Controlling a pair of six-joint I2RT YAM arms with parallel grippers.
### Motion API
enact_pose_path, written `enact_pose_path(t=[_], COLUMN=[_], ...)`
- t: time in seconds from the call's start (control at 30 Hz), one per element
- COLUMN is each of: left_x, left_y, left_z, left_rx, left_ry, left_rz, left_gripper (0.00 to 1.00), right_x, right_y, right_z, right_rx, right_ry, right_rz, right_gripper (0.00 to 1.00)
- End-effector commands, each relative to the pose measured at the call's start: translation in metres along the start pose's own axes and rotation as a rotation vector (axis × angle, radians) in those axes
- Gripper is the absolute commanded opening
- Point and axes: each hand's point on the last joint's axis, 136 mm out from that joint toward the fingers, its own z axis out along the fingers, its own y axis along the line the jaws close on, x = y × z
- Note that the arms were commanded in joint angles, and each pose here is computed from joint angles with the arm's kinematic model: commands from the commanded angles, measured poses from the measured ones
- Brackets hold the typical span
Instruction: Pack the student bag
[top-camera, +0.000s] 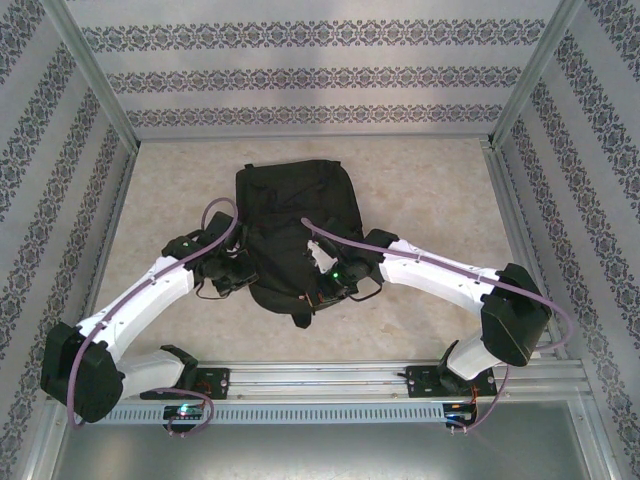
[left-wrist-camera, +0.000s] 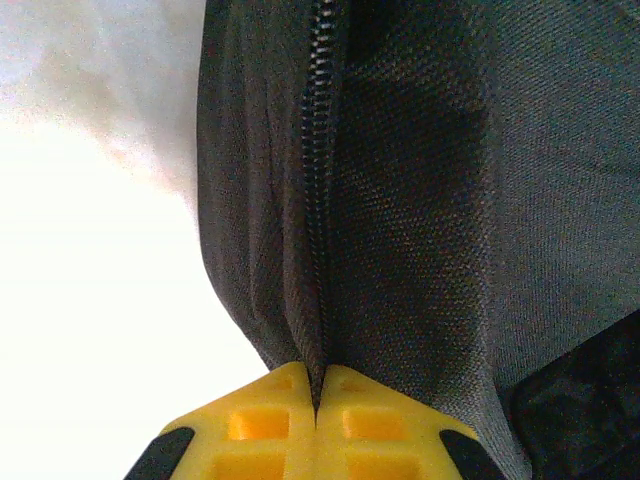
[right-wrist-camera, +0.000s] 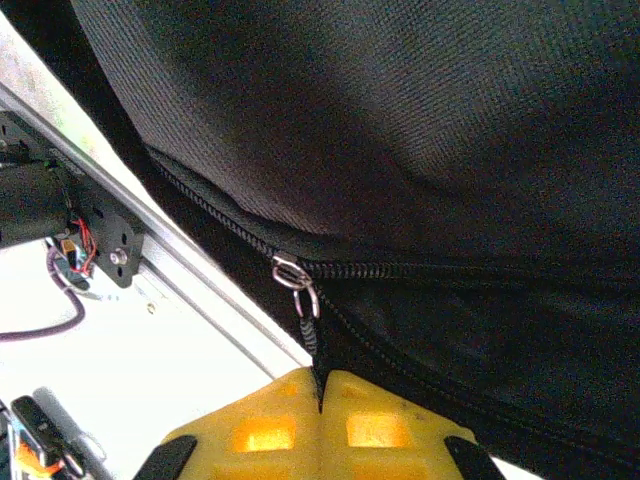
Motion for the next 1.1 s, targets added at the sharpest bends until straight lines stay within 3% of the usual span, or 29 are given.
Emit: enact_pose_path(t=[0.0,0.47,0.63,1.07], left_x=[-0.017,-0.021,-0.032,-0.066], left_y=[0.017,0.02,0.038,0.06], left_z=[-0.014,-0.017,-0.029,-0.054], left_rx=[-0.093,-0.097,-0.194,-0.347], left_ry=[-0.053,-0.054,-0.118,-0.253], left_rz=[0.056,0.108,0.117,0.114], left_gripper=[0.0,0.0,0.0,0.0], right_x=[0.008,0.002,0.0,0.004], right_y=[-0.007,-0.008,-0.025,-0.033], right_z=[-0.01,-0.01,-0.009,-0.022], right_rx=[0.069,0.092,0.184,0.223], right_ry=[0.013,0.016,0.019,0.012], right_rz=[-0.046,-0.085,-0.069,-0.084], right_gripper=[0.0,0.0,0.0,0.0])
